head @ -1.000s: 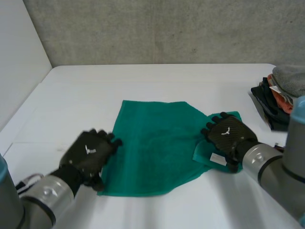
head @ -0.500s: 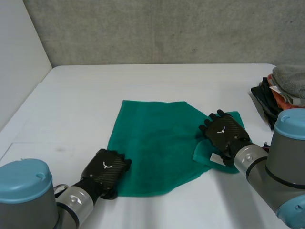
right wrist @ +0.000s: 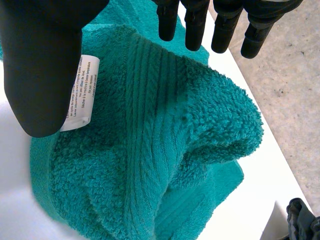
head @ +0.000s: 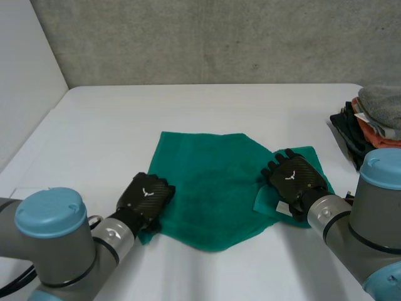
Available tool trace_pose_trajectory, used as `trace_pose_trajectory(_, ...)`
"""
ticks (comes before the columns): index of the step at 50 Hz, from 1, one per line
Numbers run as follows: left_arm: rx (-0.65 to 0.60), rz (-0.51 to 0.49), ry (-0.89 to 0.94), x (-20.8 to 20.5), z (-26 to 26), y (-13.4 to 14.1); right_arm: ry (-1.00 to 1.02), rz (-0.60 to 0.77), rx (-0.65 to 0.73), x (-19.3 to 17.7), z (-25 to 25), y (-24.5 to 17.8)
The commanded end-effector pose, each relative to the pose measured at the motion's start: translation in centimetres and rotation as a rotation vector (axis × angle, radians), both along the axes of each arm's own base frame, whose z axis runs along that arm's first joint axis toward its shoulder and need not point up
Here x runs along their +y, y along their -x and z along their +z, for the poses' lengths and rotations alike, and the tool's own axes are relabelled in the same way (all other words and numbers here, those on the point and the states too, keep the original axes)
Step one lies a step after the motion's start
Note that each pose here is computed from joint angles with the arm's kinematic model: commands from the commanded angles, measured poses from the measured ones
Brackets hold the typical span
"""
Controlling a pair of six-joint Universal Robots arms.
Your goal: Fold the laundry.
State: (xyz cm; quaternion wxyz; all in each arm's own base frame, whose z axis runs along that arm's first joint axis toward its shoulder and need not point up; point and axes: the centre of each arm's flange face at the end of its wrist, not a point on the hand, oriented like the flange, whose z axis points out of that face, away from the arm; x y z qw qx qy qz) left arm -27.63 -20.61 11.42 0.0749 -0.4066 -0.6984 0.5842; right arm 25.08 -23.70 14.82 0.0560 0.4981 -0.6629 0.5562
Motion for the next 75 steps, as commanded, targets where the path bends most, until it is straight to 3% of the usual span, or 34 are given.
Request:
trace_pose_trajectory(1,-0.001,0.001,0.003,-1.3,-0.4,0.6,0.01,-0.003,-0.003,-0.1,0.1,0.0)
trace_pose_trajectory(7,0.017,0.001,0.059,-1.6,1.3,0.9,0.044,-0.005,-0.019,-0.6,0.6,-0.2)
trace_pose_trajectory(14,0.117,0.005,0.21,-0.8,7.6,0.4,0.069,0.008,-0.014,-1.1,1.4,-0.7)
trace_pose_trajectory(23,0.135,0.005,0.244,-0.4,8.9,0.3,-0.035,0.026,0.032,-2.6,-1.3,-1.6)
trace_pose_trajectory(27,0.176,0.023,0.321,-0.7,11.6,-0.2,-0.073,0.018,0.03,-3.0,0.0,-1.6)
trace_pose_trajectory(30,0.19,0.034,0.357,-0.6,12.9,-0.7,0.029,-0.005,-0.03,-3.6,3.7,-1.5)
trace_pose_trajectory(34,0.138,0.02,0.254,1.0,11.0,-1.2,0.127,-0.021,-0.135,-2.8,8.6,-1.2)
trace_pose_trajectory(41,0.048,-0.009,-0.011,5.3,6.0,-2.4,0.003,-0.049,-0.153,-2.4,5.5,-1.0)
trace_pose_trajectory(47,0.017,-0.02,-0.151,5.7,2.1,-2.4,-0.047,-0.056,-0.136,-2.2,3.9,-0.9)
trace_pose_trajectory(75,0.042,-0.029,-0.079,0.9,-0.7,0.1,-0.045,-0.045,-0.126,-1.7,2.0,-1.0)
